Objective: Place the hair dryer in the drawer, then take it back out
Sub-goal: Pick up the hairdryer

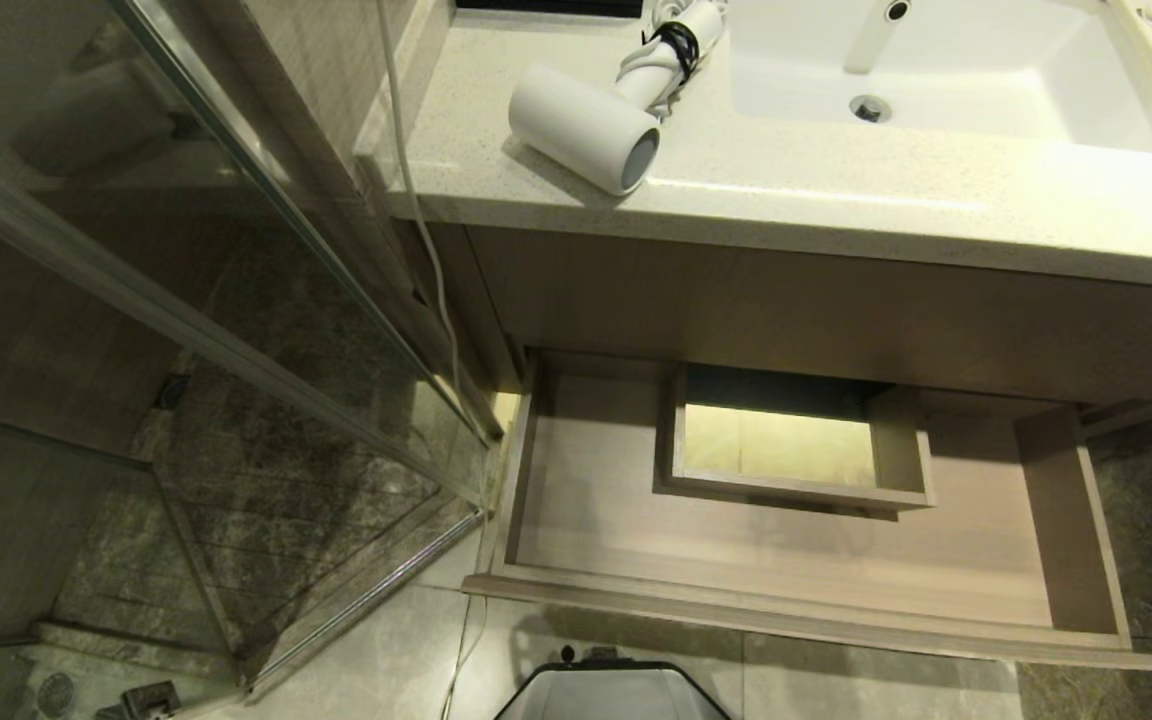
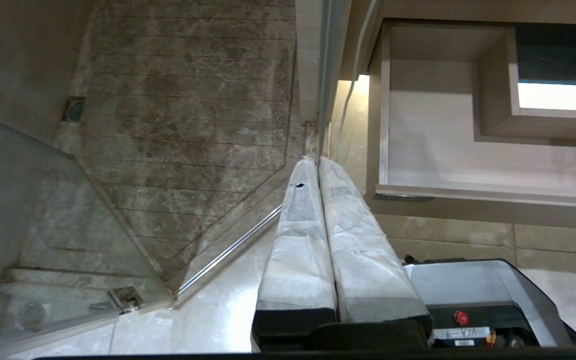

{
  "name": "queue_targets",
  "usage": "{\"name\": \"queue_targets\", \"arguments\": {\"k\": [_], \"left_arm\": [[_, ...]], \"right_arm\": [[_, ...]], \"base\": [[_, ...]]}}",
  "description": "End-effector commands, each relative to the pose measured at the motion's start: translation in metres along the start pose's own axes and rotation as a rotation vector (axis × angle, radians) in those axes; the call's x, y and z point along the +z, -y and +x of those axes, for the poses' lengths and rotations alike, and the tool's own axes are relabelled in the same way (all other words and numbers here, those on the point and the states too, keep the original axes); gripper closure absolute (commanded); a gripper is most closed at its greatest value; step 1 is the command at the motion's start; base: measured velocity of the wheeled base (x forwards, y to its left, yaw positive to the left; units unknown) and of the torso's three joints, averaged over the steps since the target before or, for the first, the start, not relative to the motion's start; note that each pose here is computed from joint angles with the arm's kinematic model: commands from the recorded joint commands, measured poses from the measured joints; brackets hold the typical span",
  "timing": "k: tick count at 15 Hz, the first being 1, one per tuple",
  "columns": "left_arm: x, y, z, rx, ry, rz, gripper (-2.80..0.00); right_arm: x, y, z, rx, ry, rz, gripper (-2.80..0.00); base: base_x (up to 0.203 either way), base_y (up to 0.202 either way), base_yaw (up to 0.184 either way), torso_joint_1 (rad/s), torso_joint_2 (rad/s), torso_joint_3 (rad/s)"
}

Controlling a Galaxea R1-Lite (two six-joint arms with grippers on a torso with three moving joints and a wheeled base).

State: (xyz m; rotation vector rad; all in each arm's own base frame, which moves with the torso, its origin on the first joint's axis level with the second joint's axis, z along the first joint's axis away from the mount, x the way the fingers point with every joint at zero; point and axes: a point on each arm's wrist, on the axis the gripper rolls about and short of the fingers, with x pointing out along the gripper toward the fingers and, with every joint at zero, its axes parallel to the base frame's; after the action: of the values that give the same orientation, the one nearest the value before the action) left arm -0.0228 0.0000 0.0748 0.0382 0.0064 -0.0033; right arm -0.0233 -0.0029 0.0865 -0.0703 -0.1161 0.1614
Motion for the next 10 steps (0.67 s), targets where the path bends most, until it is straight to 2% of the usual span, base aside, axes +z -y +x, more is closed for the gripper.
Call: {"name": "queue_targets", "arguments": {"k": [1,4,10], "left_arm": [[-0.0004,0.0000,0.0001,0.000,-0.001,0.000,0.00],[-0.0005,0.0000,0.0001,-0.001,-0.003,-0.001,0.00],[-0.0005,0.0000,0.0001,0.000,-0.003,-0.003,0.00]], "right_arm": [[-0.0119,-0.0009,-0.0010,0.001,-0.001,-0.009,0.00],[-0.0115,-0.0008,-0.0010,-0.002,0.002,-0.007,0.00],[-0.0117,-0.0010,-0.0010,0.004,0.001,-0.009,0.00]], "base": [[0.000,0.000,0.000,0.000,0.00,0.000],[0.000,-0.002,0.022,0.002,0.00,0.000],[-0.002,-0.010,0.164,0.002,0.00,0.005]]}}
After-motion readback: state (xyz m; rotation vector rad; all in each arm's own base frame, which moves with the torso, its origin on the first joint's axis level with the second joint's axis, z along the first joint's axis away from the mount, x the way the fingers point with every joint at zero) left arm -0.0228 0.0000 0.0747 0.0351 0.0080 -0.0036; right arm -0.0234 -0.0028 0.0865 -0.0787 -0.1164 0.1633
